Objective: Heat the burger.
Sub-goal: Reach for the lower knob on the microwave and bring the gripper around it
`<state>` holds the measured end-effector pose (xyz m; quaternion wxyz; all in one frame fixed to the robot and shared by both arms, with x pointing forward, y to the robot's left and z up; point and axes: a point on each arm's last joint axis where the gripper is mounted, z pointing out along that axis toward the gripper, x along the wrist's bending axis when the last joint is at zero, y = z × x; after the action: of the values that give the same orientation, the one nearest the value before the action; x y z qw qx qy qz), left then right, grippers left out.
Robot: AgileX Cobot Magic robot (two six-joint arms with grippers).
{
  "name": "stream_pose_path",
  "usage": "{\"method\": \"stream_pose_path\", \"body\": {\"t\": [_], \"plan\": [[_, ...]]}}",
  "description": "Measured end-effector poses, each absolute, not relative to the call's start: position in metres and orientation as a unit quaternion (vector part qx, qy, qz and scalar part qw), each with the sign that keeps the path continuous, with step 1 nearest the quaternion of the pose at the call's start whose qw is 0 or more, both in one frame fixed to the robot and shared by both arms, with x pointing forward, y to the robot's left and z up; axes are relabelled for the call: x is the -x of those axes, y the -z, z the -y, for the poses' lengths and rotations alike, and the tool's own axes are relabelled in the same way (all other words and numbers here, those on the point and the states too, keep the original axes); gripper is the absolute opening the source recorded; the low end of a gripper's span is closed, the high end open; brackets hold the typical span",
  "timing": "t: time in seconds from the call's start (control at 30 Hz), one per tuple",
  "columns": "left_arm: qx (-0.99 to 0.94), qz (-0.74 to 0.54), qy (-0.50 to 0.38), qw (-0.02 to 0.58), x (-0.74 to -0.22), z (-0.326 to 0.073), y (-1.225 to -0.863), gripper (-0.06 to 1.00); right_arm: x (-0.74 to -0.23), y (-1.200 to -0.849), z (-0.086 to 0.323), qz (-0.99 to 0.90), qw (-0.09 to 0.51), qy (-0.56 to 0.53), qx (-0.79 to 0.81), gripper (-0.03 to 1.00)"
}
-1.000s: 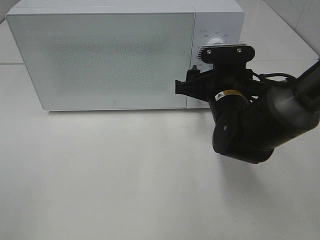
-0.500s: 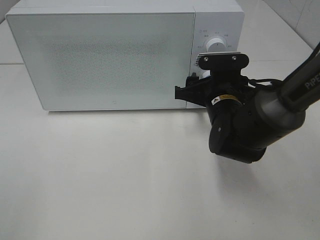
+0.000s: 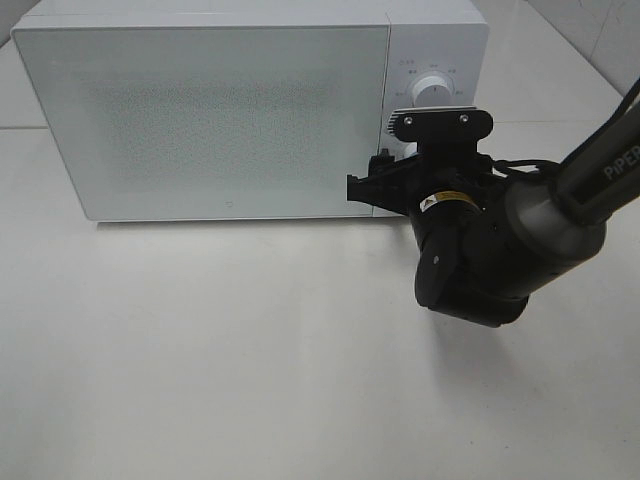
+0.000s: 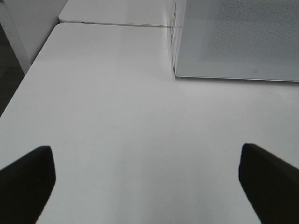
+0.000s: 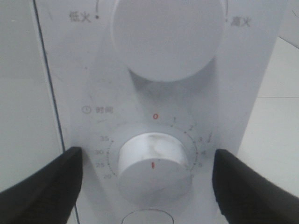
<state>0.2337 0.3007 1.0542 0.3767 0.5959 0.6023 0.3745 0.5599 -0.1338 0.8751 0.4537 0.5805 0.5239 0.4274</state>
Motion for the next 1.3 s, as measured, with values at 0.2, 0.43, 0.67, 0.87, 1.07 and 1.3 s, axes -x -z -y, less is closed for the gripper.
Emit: {"method": "stream_pose_path", "body": {"t": [0.2, 0.43, 0.67, 0.87, 1.07, 1.3], "plan": [[-0.596, -0.602, -0.375, 0.377, -0.2337, -0.3007, -1.0542, 0.99, -0.5604, -0.8754, 0.1325, -0.527, 0.452, -0.43, -0.577, 0.68], [-0.596, -0.602, -0.375, 0.377, -0.2337, -0.3007, -1.0542, 0.99, -0.5605, -0.8757, 0.1339, -0.52, 0.455, -0.428, -0.582, 0.43], [-0.596, -0.602, -0.375, 0.377, -0.2337, -0.3007, -1.0542, 0.99, -0.5605, -0.8757, 0.1339, -0.517, 0.453, -0.43, -0.585, 0.43], [-0.596, -0.602, -0.375, 0.377, -0.2337, -0.3007, -1.0542, 0.99, -0.5605, -0.8758, 0.1337, -0.512, 0.448, -0.436, -0.59, 0.43], [-0.596, -0.602, -0.375, 0.377, -0.2337, -0.3007, -1.0542, 0.99, -0.5606, -0.8759, 0.1337, -0.506, 0.444, -0.44, -0.594, 0.43], [-0.596, -0.602, -0.375, 0.377, -0.2337, -0.3007, -1.0542, 0.99, -0.5603, -0.8758, 0.1335, -0.493, 0.433, -0.452, -0.604, 0.43]]}}
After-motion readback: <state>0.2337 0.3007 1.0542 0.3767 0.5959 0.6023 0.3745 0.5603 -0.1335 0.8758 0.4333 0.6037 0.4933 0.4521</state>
